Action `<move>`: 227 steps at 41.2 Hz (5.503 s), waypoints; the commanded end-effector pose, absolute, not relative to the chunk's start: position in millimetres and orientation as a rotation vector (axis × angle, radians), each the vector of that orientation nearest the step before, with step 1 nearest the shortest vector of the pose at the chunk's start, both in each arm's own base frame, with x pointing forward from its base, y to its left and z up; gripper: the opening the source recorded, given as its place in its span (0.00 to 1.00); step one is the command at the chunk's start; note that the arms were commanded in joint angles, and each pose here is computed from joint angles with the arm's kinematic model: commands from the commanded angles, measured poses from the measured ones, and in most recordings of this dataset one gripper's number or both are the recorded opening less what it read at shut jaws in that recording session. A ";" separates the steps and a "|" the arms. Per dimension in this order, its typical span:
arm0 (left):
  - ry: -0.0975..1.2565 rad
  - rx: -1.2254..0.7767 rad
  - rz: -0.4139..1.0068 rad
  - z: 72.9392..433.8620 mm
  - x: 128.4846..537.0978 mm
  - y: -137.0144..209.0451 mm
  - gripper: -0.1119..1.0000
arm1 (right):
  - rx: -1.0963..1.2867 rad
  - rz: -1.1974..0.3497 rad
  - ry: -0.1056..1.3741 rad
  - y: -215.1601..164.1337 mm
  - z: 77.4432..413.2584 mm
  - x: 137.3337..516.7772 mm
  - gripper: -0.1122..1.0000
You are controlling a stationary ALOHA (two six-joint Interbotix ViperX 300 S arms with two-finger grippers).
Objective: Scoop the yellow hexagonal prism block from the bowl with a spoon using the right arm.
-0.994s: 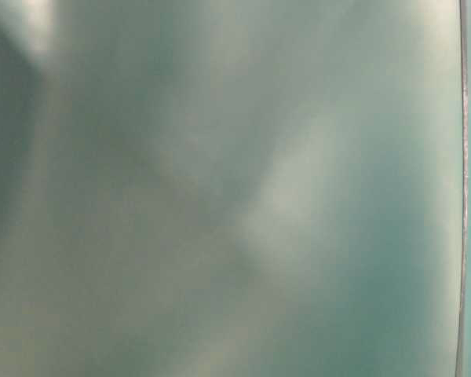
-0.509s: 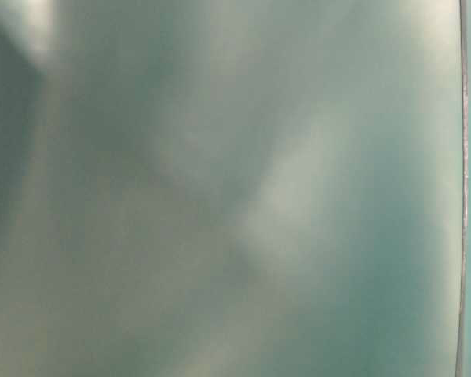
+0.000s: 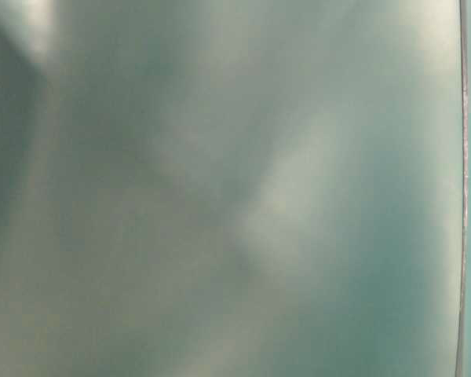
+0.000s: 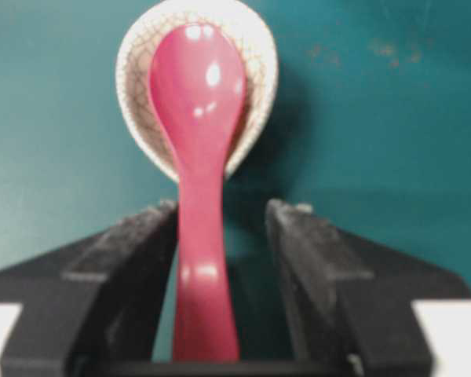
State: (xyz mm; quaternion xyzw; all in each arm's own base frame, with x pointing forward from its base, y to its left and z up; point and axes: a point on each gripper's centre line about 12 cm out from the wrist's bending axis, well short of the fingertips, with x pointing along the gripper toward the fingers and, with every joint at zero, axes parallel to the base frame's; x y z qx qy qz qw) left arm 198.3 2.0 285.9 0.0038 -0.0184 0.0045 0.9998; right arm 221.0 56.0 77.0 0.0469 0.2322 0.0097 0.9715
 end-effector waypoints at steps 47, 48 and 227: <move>-0.047 0.006 0.010 293.5 201.5 2.3 0.10 | 0.093 0.045 0.439 62.1 83.2 229.2 0.51; -0.047 0.006 0.009 293.5 201.5 2.0 0.10 | 0.093 0.045 0.439 62.1 83.2 229.2 0.49; -0.063 0.005 0.010 297.6 199.9 2.3 0.10 | 0.200 -0.083 0.834 -47.6 185.6 404.2 0.32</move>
